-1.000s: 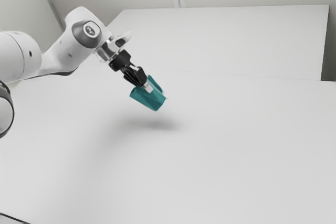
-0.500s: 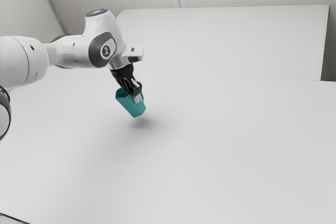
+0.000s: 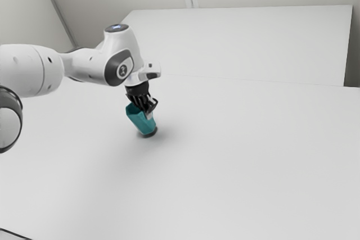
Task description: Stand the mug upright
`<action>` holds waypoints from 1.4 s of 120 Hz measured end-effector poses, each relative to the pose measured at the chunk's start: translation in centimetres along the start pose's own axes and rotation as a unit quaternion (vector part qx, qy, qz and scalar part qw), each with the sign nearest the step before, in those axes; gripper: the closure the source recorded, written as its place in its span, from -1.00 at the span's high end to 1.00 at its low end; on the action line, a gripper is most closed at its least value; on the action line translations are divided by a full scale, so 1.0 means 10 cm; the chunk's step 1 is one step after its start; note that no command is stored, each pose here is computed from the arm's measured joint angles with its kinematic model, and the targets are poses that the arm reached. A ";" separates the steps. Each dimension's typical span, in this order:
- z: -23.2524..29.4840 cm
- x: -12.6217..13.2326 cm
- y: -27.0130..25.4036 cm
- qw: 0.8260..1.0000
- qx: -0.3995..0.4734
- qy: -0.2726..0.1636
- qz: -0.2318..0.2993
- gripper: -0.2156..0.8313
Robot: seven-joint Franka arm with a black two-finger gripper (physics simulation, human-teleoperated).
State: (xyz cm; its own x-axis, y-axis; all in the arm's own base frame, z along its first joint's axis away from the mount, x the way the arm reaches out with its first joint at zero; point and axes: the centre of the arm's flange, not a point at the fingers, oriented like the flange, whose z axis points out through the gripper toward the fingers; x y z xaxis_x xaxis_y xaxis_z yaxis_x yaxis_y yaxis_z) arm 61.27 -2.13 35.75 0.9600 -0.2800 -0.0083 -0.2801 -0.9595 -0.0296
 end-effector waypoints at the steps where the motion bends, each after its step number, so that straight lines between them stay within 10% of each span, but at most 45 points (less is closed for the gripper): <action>1: 0.00 0.00 0.00 1.000 0.000 0.000 -0.001 -0.87; 56: -0.26 0.01 0.00 0.999 -0.001 0.023 -0.036 0.36; 114: -1.98 0.19 -0.23 0.996 0.004 0.059 -0.061 0.56; 168: -2.09 0.07 -0.21 0.998 -0.003 0.022 -0.059 0.59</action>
State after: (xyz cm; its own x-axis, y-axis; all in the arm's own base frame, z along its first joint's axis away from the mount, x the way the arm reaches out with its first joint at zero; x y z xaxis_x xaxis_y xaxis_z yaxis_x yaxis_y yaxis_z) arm 62.55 -0.93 56.70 0.9854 -0.1654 0.0395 -0.1647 -0.9861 -0.0222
